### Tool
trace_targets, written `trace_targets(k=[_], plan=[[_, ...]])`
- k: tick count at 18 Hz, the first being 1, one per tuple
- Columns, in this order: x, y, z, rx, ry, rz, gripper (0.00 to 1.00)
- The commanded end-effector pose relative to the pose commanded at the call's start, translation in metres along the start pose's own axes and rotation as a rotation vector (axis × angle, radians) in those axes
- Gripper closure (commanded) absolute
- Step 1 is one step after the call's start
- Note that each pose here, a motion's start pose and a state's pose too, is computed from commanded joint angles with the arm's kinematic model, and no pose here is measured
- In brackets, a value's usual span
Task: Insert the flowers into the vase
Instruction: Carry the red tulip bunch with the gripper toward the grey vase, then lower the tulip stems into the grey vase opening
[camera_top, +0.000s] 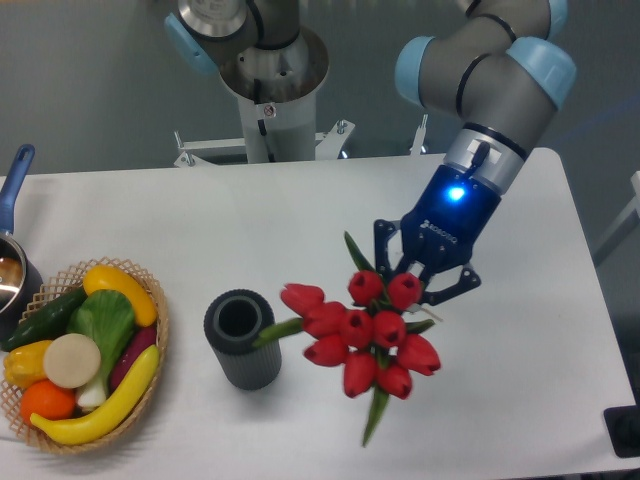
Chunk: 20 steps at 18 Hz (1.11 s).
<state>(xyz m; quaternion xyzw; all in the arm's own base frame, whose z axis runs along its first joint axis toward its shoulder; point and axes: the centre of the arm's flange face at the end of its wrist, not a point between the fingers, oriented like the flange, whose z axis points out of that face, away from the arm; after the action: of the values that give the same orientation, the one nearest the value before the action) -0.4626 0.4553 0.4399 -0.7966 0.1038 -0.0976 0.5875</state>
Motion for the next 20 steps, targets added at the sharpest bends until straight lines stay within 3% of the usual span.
trace_targets(k=[5,12,20], plan=[[0.026,-0.004,0.004,0.165,0.094,-0.03,0.8],[0.054,-0.007,0.011,0.296,0.174,-0.039,0.79],[0.075,-0.001,0.044,0.327,0.24,-0.007,0.79]])
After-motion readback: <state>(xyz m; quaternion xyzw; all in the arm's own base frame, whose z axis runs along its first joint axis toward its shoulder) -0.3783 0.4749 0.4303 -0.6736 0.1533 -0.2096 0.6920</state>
